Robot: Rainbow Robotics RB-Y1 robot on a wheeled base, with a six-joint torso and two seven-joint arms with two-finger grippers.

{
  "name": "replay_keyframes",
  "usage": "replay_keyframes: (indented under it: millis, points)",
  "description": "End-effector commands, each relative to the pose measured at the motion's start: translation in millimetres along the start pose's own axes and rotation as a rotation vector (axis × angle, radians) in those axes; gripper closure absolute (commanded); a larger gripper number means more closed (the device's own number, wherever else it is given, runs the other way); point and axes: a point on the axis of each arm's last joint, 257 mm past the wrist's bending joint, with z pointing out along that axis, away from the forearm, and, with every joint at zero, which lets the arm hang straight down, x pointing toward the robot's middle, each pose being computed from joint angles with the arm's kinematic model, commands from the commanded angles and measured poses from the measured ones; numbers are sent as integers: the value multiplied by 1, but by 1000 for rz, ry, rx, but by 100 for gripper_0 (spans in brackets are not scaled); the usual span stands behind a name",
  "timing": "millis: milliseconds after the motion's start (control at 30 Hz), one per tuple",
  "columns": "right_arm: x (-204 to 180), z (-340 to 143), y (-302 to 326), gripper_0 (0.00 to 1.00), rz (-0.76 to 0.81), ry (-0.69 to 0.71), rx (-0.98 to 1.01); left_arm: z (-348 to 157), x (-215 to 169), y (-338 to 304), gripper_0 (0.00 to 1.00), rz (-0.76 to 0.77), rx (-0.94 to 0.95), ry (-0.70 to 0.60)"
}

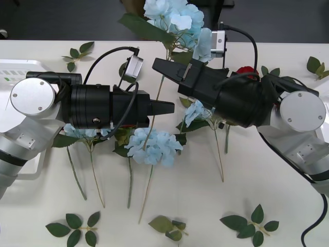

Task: Place the red flowers into the right box and the blue flowers into the left box. If a person shows an open palm, hand one flower to the person first, then continue sorting.

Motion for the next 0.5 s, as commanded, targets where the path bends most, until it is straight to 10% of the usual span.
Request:
replay_keyframes:
  millis: [33,500]
  points:
    - [-17,-42,-11,9,-114,62,58,4,8,-5,100,-45,20,-10]
    - [-26,-178,-111,9,-131,269,348,-131,28,91,100,-200,-416,186]
